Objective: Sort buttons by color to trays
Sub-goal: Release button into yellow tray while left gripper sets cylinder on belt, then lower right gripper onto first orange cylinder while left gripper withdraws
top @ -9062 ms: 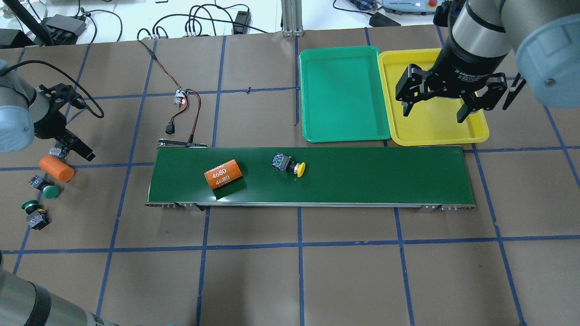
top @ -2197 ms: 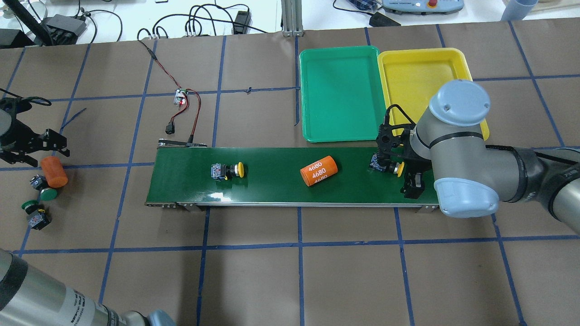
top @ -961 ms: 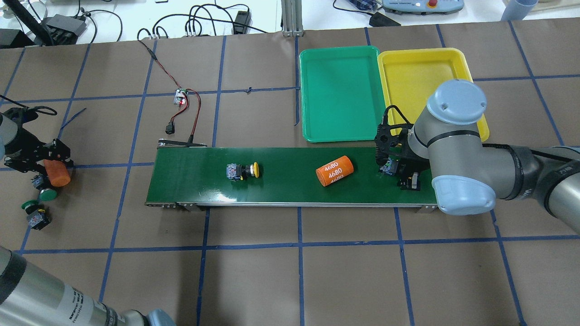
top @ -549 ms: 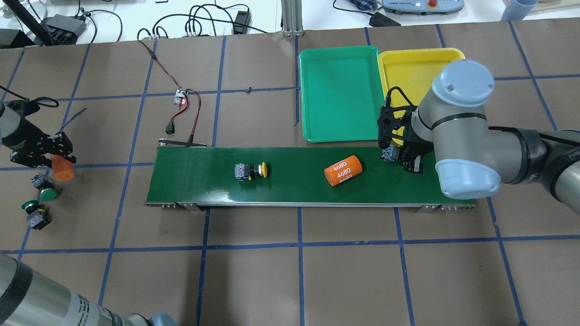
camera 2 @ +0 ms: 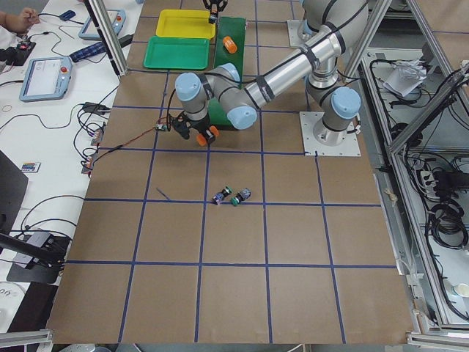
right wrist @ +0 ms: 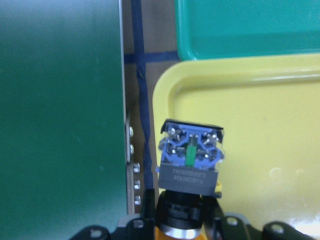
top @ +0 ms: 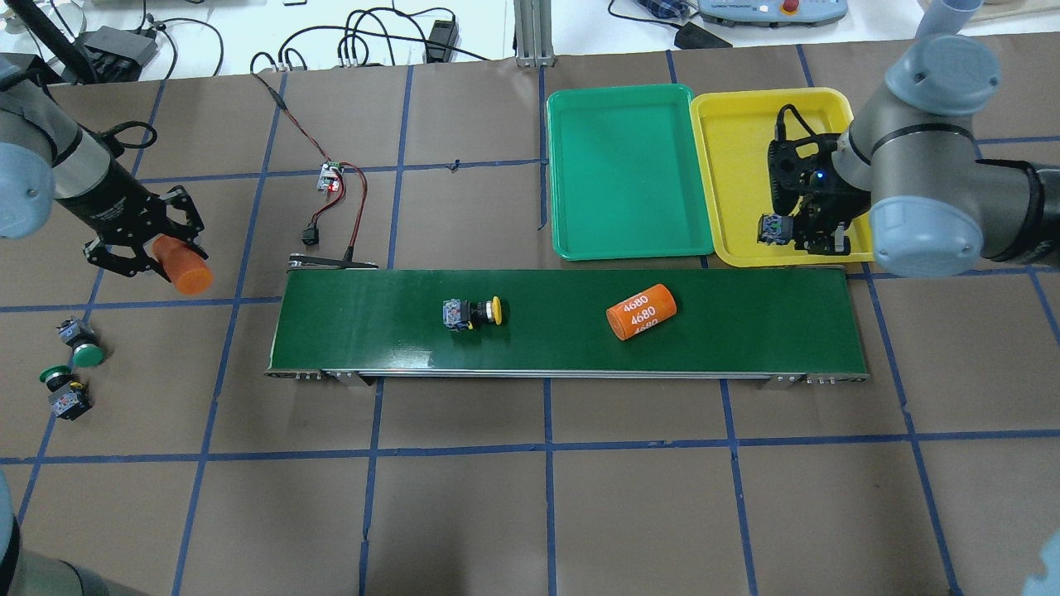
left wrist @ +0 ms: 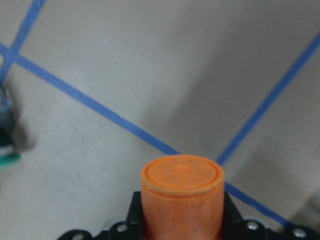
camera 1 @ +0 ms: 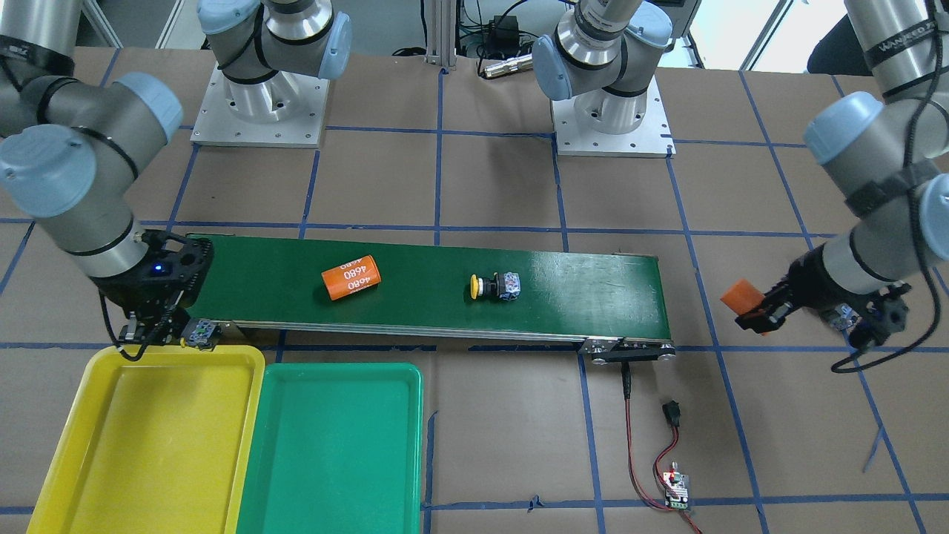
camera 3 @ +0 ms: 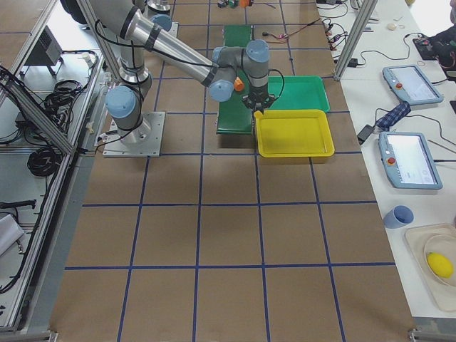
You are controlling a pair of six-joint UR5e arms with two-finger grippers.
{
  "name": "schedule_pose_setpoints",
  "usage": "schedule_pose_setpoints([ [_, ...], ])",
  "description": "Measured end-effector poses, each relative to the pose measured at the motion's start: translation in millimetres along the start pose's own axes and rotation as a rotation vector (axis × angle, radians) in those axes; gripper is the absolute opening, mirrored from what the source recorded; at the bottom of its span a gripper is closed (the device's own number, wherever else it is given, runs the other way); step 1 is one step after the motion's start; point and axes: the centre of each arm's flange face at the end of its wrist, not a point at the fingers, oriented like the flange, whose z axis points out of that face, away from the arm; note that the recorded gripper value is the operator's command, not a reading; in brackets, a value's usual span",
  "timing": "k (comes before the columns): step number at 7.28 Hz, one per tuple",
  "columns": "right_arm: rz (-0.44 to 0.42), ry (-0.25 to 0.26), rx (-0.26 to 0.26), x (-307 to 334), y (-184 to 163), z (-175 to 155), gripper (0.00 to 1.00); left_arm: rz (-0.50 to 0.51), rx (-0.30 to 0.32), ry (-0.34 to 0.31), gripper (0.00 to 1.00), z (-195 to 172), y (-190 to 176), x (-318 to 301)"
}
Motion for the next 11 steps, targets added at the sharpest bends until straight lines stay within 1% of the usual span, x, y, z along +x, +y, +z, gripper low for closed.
schedule_pose_setpoints([
  [1,-0.052,-0.015,0.005,10,31,14,0.18,-0.075,-0.015,-0.013,0.00,5,41,25],
  [2,-0.087,-0.029,0.009,19,56,27,0.44,-0.149,-0.021,-0.027,0.00,12,78,47],
  [3,-0.104,-0.040,0.012,24,69,36,0.66,-0.200,-0.022,-0.040,0.00,19,105,66],
  [4,-0.110,-0.046,0.014,26,74,42,0.88,-0.226,-0.026,-0.052,0.00,27,123,80],
  [5,-0.112,-0.050,0.016,27,76,45,0.97,-0.242,-0.029,-0.060,0.00,36,131,86],
  [6,-0.112,-0.051,0.017,27,76,45,0.98,-0.266,-0.029,-0.060,0.00,44,134,91],
  [7,-0.111,-0.047,0.025,27,73,41,0.98,-0.307,-0.025,-0.042,0.18,50,133,95],
  [8,-0.112,-0.041,0.037,25,69,36,0.99,-0.337,-0.027,-0.031,0.51,56,133,97],
  [9,-0.112,-0.048,0.048,19,64,26,1.00,-0.348,-0.035,-0.036,0.61,64,134,96],
  [10,-0.113,-0.058,0.055,9,57,10,1.00,-0.351,-0.037,-0.036,0.86,69,135,96],
  [11,-0.121,-0.062,0.058,-3,45,-3,1.00,-0.347,-0.034,-0.029,1.00,69,135,96],
])
